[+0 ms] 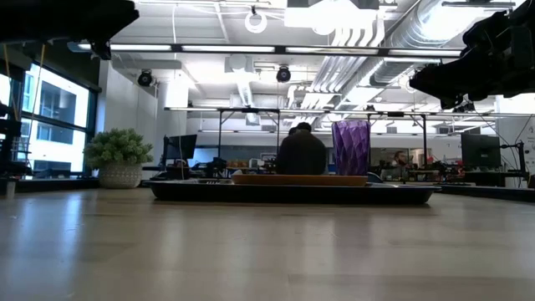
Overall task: Pick and place plate/cup/fork/spoon on tray
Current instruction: Return to Home Position
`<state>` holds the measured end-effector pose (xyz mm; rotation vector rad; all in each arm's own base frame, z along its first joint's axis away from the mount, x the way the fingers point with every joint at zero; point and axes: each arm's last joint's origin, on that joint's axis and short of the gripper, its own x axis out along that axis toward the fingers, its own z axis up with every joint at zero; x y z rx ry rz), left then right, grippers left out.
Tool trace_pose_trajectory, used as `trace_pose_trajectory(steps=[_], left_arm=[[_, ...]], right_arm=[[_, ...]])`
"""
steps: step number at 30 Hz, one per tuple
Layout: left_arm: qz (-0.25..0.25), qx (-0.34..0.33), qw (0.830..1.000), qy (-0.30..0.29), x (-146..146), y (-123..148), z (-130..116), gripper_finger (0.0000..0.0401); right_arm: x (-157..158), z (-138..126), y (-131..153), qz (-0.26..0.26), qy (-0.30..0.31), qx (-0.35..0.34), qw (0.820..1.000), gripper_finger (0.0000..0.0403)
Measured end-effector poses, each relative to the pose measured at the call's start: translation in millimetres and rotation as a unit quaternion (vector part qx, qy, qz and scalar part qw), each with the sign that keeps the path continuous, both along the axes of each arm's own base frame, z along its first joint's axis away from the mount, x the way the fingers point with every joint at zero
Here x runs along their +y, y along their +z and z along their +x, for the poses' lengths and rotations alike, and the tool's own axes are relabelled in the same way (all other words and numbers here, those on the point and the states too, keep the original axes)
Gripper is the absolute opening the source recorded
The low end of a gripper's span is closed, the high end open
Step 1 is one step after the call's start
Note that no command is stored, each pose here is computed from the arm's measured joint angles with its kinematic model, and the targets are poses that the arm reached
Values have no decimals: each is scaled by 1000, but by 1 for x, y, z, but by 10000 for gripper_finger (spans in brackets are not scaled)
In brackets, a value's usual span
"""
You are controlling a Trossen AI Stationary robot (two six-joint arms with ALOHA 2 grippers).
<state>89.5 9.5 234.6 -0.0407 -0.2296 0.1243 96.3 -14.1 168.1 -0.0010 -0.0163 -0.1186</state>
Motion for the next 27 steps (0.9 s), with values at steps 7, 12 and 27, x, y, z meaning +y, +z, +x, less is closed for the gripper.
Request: trace_pose_trajectory(steps=[7,12,27], left_arm=[[0,1,1000,1,0,-13,-6,76],[-2,36,999,2,0,-23,-4,76],[-55,102,993,-4,1,-67,8,76]], right_arm=[[0,0,0,0,0,0,1000,129],[0,0,0,0,-1,0,1000,129],[0,0,0,0,-2,0,1000,129]])
